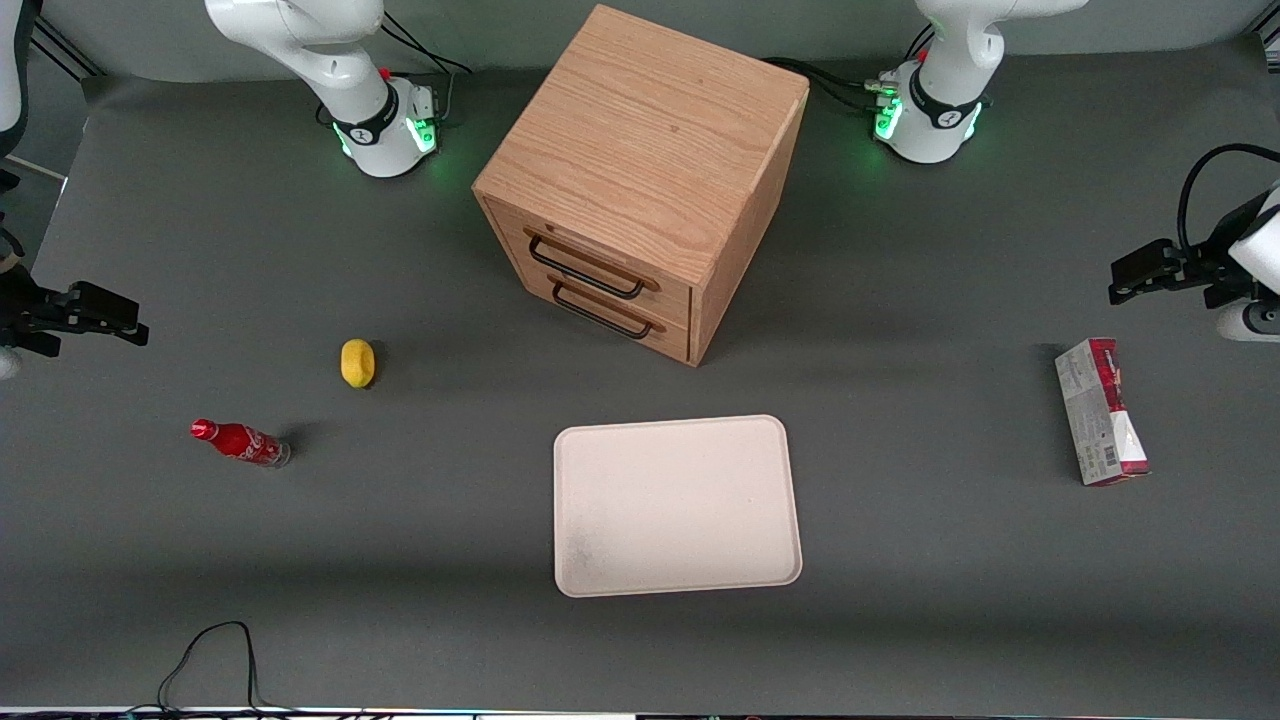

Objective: Place red cookie box on tray

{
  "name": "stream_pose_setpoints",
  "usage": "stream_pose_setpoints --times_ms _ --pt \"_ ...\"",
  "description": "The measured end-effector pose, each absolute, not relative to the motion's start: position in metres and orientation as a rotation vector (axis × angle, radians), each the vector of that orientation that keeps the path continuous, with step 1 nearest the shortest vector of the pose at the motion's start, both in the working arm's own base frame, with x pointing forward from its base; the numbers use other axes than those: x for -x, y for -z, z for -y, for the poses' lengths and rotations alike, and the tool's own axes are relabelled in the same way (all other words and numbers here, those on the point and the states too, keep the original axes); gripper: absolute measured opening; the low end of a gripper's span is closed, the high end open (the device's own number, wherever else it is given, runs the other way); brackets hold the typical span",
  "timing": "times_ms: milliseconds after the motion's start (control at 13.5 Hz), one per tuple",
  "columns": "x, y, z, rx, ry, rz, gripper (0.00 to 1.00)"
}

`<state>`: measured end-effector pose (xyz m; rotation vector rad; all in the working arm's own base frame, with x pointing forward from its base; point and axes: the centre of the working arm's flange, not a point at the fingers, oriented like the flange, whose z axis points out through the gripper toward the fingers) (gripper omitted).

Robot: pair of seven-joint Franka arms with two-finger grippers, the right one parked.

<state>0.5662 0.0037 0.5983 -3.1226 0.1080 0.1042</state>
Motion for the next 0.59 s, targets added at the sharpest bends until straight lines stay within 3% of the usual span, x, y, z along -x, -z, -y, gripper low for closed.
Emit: stream_pose_setpoints --times_ms 595 --pt "-0.5659 -0.5971 -0.0085 3.122 -0.112 -0.091 1.00"
